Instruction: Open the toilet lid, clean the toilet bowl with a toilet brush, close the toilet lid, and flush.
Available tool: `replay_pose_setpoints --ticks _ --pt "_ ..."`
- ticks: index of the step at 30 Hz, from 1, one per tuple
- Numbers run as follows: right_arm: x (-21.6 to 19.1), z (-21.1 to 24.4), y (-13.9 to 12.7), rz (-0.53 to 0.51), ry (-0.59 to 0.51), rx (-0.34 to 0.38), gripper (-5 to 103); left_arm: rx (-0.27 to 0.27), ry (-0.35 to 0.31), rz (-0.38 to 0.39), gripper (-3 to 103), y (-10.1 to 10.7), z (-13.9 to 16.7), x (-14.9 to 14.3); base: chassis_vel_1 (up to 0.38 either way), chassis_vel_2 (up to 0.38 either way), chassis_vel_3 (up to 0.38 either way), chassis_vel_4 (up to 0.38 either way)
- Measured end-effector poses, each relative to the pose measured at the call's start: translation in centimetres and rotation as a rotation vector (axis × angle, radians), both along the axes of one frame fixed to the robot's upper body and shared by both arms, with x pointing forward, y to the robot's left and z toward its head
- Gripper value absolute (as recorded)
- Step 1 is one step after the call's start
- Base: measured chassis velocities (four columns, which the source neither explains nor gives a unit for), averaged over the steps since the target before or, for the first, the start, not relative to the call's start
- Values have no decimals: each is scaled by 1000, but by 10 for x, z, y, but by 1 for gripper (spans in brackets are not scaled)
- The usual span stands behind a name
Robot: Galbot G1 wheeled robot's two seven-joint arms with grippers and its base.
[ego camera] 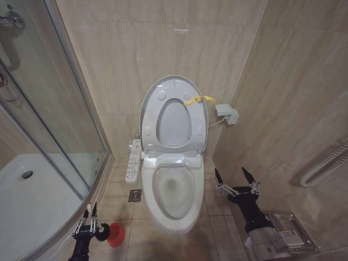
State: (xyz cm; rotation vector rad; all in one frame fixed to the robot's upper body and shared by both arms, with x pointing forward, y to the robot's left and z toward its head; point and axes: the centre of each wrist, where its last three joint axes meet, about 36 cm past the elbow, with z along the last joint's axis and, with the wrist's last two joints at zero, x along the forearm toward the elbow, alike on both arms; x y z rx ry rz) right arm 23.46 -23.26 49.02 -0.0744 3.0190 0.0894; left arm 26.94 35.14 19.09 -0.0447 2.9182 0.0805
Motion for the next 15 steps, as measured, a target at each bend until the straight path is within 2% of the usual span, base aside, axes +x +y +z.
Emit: replay_pose_setpoints --ticks 1,2,3,4,15 --pt "0 0 0 0 0 0 100 -29 5 -9 21 1 -5 3 0 0 0 0" --pt "0 0 0 0 0 0 100 -29 5 -9 21 1 -5 3 0 0 0 0" --pt "0 0 0 0 0 0 100 -73 7 -12 21 2 -8 6 0 0 0 0" --pt "0 0 0 0 0 0 100 -88 6 -16 21 4 -11 12 0 0 0 0" --pt "0 0 0 0 0 0 100 -75 50 -62 21 18 -35 36 0 0 0 0"
